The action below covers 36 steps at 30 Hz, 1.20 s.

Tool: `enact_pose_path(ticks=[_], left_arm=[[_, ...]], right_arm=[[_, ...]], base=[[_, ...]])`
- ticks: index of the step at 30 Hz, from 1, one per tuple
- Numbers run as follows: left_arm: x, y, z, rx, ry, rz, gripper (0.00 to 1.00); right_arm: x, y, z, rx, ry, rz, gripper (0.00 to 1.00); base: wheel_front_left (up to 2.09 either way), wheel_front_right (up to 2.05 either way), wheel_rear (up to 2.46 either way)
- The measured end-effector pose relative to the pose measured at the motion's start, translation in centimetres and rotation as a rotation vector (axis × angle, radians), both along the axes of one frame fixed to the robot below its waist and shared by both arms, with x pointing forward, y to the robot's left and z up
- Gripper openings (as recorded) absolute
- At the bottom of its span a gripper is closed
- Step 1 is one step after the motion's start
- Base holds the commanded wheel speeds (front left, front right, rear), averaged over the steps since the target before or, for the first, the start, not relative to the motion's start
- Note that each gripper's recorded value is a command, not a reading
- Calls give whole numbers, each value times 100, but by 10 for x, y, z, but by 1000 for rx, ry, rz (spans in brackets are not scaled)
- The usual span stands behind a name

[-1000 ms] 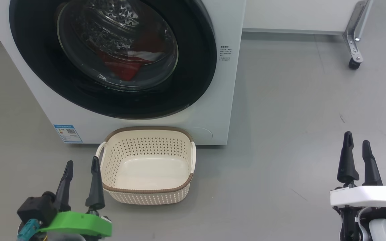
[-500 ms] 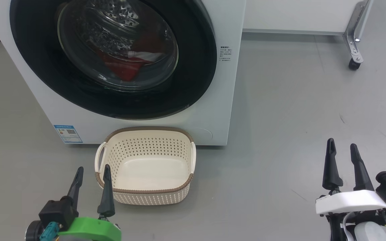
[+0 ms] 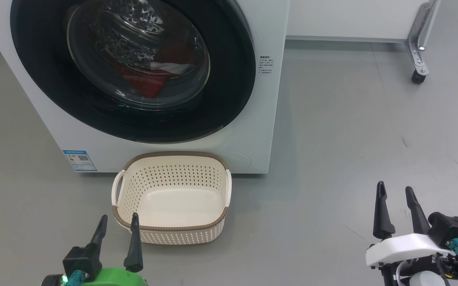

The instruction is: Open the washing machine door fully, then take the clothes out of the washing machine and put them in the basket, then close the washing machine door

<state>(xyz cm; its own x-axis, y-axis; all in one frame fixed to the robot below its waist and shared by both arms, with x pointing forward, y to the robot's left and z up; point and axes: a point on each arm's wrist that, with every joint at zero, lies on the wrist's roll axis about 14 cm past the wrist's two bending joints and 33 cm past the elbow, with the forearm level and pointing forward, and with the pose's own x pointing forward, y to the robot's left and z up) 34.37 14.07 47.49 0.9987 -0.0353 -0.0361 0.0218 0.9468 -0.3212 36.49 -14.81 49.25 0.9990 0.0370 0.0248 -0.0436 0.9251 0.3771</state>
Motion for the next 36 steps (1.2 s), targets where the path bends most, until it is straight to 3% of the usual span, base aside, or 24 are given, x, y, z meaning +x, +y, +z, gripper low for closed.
enact_pose_path(ticks=[10,36], left_arm=[[-4,0,-14,23,48,5,100],[-6,2,-16,28,55,22,100]], right_arm=[[-2,4,-11,-51,35,11,100],[-1,8,-15,-55,49,21,100]], base=[[0,0,0],[0,0,0]])
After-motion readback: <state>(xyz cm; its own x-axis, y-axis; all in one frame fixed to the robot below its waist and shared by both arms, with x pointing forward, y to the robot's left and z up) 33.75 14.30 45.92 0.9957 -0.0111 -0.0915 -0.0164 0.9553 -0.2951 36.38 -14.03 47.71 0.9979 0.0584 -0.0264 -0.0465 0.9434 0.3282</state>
